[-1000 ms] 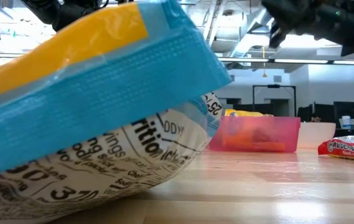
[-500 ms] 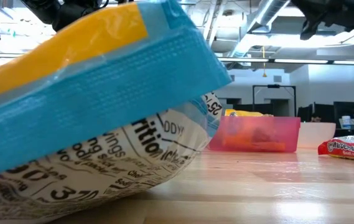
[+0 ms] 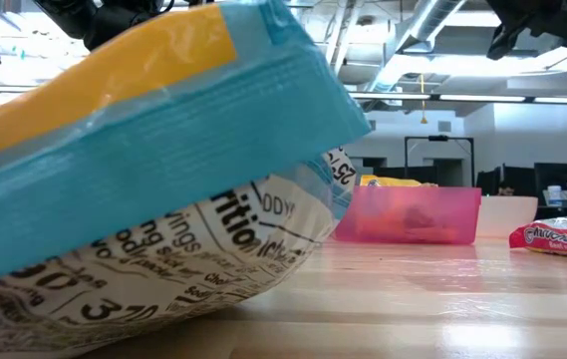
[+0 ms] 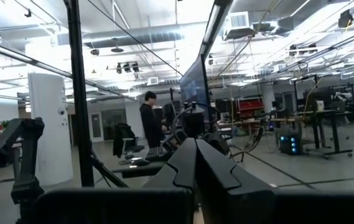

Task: Pick & Place Food Item
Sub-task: Put the black spoon into the green bin

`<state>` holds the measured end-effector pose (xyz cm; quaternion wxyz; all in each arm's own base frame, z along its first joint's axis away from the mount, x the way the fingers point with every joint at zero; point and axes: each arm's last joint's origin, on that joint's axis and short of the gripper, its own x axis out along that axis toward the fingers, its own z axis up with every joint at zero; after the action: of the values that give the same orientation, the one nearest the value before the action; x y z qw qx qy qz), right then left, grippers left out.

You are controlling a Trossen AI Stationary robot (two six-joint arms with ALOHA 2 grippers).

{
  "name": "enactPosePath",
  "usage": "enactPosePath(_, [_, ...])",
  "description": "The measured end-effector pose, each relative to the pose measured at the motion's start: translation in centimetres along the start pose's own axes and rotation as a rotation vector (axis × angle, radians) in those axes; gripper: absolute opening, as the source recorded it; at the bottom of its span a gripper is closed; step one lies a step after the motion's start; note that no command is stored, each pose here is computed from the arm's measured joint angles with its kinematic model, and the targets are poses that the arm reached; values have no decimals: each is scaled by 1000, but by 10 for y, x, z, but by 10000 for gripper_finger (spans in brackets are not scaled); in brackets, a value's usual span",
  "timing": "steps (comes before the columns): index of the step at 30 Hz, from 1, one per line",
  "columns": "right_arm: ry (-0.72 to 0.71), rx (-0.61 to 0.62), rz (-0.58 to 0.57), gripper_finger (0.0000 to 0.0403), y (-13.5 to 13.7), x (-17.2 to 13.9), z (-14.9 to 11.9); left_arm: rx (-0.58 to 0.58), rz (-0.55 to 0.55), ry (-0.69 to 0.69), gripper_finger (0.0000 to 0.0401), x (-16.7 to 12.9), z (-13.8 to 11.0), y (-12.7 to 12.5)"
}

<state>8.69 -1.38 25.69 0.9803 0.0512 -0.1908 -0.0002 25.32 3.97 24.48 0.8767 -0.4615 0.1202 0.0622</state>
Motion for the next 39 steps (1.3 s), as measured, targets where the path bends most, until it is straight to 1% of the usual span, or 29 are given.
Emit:
enactPosePath(14, [-1, 1, 0, 1, 0, 0, 0, -7, 0, 0, 0, 0, 0, 0])
enactPosePath(17, [-1, 1, 0, 1, 0, 0, 0, -54, -5, 5, 0, 0, 0, 0])
enactPosePath(23, [-1, 1, 0, 1, 0, 0, 0, -137, -49, 47, 0, 0, -1, -2])
enactPosePath(28, [-2, 1, 0, 1, 0, 0, 0, -159, -49, 48, 0, 0, -1, -2])
enactPosePath(33, [-1, 2, 0, 1, 0, 0, 0, -216, -43, 52, 0, 0, -1, -2])
enactPosePath(39, [-2, 2, 0, 1, 0, 0, 0, -328, -44, 48, 0, 0, 0, -2])
